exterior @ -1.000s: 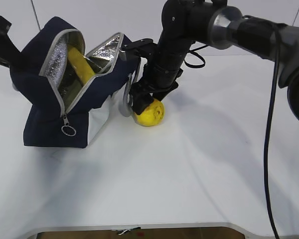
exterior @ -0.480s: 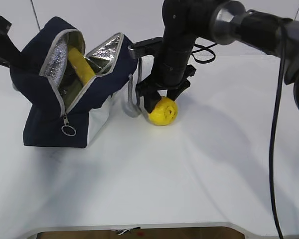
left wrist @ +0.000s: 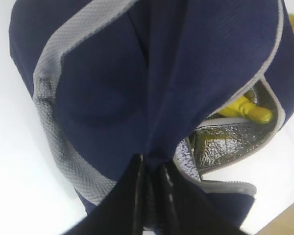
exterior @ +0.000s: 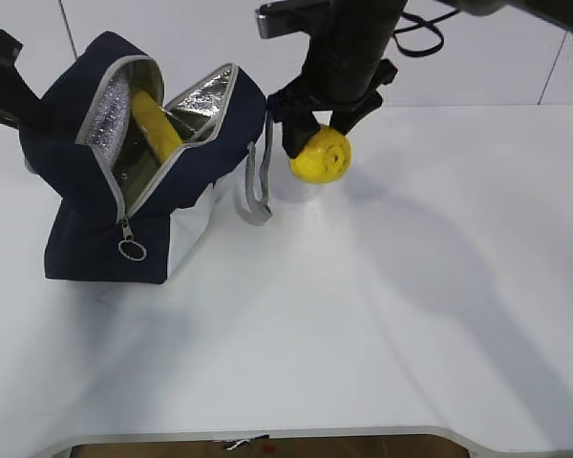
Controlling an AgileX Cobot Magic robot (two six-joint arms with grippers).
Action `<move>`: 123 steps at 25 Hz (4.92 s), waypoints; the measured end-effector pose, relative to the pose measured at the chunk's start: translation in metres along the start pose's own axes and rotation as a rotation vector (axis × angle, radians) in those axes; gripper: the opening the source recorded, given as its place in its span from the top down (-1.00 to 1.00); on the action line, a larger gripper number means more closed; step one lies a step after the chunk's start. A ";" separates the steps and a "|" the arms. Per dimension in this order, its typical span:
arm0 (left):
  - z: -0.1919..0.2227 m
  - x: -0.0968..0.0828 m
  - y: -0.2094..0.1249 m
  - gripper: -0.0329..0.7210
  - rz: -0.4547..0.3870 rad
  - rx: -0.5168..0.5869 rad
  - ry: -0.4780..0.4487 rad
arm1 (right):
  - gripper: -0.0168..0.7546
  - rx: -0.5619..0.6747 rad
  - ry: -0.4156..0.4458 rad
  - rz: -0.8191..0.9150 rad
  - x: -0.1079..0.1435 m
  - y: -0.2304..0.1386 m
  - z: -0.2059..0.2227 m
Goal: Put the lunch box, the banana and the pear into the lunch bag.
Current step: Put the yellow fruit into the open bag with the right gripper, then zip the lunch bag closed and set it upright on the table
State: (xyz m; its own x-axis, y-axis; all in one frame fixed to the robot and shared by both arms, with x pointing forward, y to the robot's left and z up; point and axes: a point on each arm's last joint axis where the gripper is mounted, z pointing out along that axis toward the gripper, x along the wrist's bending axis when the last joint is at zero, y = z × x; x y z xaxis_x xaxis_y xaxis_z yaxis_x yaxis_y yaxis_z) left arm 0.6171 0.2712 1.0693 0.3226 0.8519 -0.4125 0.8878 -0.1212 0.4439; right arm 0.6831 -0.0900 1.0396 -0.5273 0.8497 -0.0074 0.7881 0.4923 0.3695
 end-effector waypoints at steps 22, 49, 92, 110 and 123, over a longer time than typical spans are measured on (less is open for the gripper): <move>0.000 -0.005 0.002 0.86 -0.026 -0.018 -0.051 | -0.46 -0.384 0.475 0.060 0.041 0.034 -0.050; 0.000 -0.006 0.002 0.86 -0.035 -0.026 -0.069 | -0.60 -0.336 0.532 0.028 0.035 0.039 -0.021; 0.000 -0.007 0.001 0.86 -0.033 -0.012 -0.073 | -0.10 -0.145 0.280 0.235 -0.003 0.028 0.039; -0.002 -0.019 0.003 0.86 -0.089 -0.027 -0.214 | 0.91 -0.118 0.237 0.100 -0.002 0.024 0.008; 0.036 -0.106 0.006 0.86 -0.023 -0.013 -0.399 | 0.91 -0.190 -0.054 0.005 -0.019 0.006 -0.100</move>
State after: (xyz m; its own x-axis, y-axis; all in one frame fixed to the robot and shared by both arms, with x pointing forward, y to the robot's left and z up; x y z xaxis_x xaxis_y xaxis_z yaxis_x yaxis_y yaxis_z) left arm 0.6000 0.1616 1.0872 0.4072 0.5889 -0.6982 0.8929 -0.0959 0.4399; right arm 0.6657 -0.1222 1.1350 -0.5019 0.8633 -0.0533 0.7137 0.4482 0.5383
